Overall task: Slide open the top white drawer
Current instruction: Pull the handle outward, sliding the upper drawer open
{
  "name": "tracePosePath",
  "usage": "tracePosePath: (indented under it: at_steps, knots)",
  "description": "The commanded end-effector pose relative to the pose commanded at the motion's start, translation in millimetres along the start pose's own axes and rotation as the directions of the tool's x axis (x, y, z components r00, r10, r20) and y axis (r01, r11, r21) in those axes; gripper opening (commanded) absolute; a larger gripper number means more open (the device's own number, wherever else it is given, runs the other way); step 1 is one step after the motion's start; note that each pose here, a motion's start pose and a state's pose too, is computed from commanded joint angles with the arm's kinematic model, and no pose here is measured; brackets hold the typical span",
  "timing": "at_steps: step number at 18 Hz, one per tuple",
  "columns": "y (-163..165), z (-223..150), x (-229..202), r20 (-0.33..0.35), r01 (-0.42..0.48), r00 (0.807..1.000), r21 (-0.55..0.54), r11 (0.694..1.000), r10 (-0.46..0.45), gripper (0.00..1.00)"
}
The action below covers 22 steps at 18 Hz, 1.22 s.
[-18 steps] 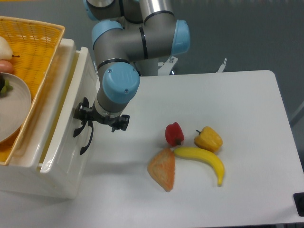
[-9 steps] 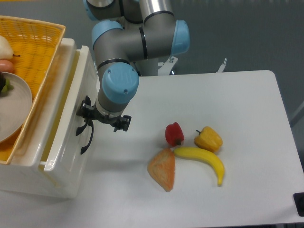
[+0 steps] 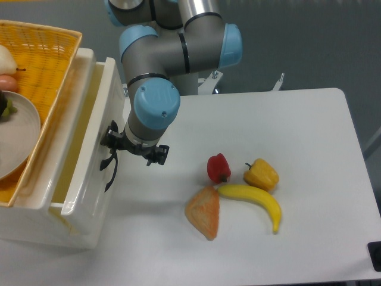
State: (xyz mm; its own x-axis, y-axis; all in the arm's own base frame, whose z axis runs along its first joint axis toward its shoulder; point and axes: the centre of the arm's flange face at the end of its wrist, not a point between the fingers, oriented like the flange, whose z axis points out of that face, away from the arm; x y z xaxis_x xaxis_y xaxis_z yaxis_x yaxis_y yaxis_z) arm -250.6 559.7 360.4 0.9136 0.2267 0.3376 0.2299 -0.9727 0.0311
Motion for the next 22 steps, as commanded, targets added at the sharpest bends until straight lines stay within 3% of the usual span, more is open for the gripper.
tracePosePath:
  at_steps: [22]
  knots:
    - [6.0,-27.9,-36.3,0.021,-0.021,1.000,0.020,1.000,0.020,1.00]
